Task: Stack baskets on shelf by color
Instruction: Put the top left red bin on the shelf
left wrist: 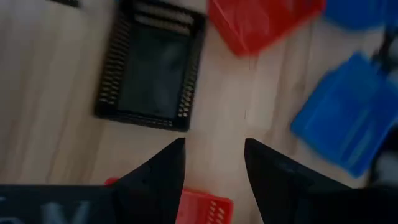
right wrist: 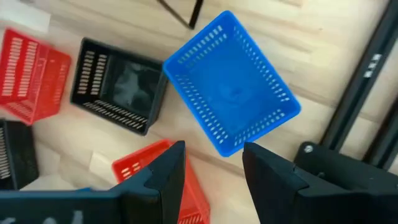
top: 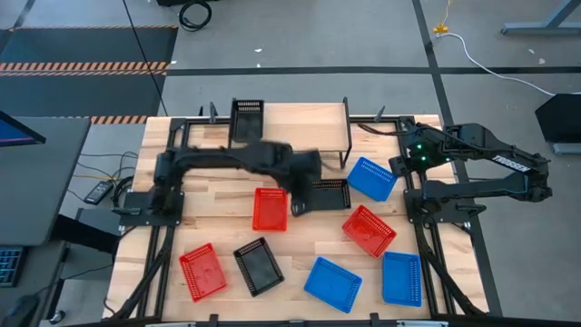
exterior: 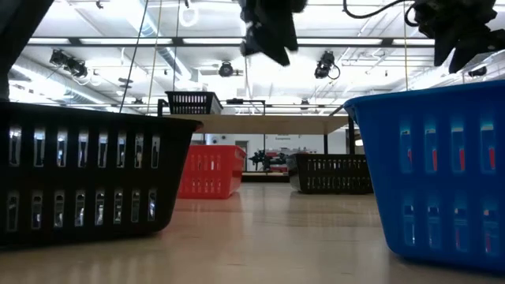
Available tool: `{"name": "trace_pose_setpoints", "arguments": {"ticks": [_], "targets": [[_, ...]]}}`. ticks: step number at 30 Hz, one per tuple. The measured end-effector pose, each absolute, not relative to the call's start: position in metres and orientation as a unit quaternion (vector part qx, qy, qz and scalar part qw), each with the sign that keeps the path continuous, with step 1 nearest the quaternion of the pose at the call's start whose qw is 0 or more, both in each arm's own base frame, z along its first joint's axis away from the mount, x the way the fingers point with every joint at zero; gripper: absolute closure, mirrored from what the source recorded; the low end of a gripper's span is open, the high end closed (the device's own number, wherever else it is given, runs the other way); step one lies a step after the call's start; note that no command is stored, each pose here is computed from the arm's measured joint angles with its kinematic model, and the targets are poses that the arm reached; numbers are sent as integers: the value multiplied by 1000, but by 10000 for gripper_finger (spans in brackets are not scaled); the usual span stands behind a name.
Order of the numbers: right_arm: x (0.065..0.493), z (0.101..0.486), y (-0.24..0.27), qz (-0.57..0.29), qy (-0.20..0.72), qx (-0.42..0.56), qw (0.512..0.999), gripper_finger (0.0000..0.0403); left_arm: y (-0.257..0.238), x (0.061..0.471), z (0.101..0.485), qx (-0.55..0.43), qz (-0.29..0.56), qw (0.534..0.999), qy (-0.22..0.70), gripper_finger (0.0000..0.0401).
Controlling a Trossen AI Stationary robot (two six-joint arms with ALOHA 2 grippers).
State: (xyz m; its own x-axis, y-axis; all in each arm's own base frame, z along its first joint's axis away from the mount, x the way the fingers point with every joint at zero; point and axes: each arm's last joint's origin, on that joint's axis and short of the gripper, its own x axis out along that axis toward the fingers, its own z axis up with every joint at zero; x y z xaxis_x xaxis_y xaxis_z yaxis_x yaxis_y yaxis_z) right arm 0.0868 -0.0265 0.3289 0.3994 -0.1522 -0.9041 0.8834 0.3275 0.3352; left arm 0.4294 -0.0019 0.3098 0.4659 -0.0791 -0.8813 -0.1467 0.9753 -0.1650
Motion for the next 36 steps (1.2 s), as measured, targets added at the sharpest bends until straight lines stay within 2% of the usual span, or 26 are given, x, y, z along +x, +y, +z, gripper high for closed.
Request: {"name": "trace_pose_setpoints", "arguments": {"ticks": [5,10,18,22,28,31,36], "targets": [[87,329,-26,-350,419,431,718,237,-12,446,275,-55,25,834,548,229],[79,329,-21,-296,451,418,731,237,-11,459,254,-86,57,832,545,229],[73,331,-19,-264,455,380,761,237,-13,467,232,-123,112,815,556,229],[71,331,-19,-265,457,382,758,237,-13,454,228,-165,158,767,599,229],[73,315,-19,-280,485,384,734,237,-27,422,234,-231,254,648,680,229],[77,304,-20,-291,487,397,722,237,-39,418,234,-240,266,635,684,229],[85,293,-21,-270,480,410,727,237,-46,425,233,-288,271,644,655,229]]}}
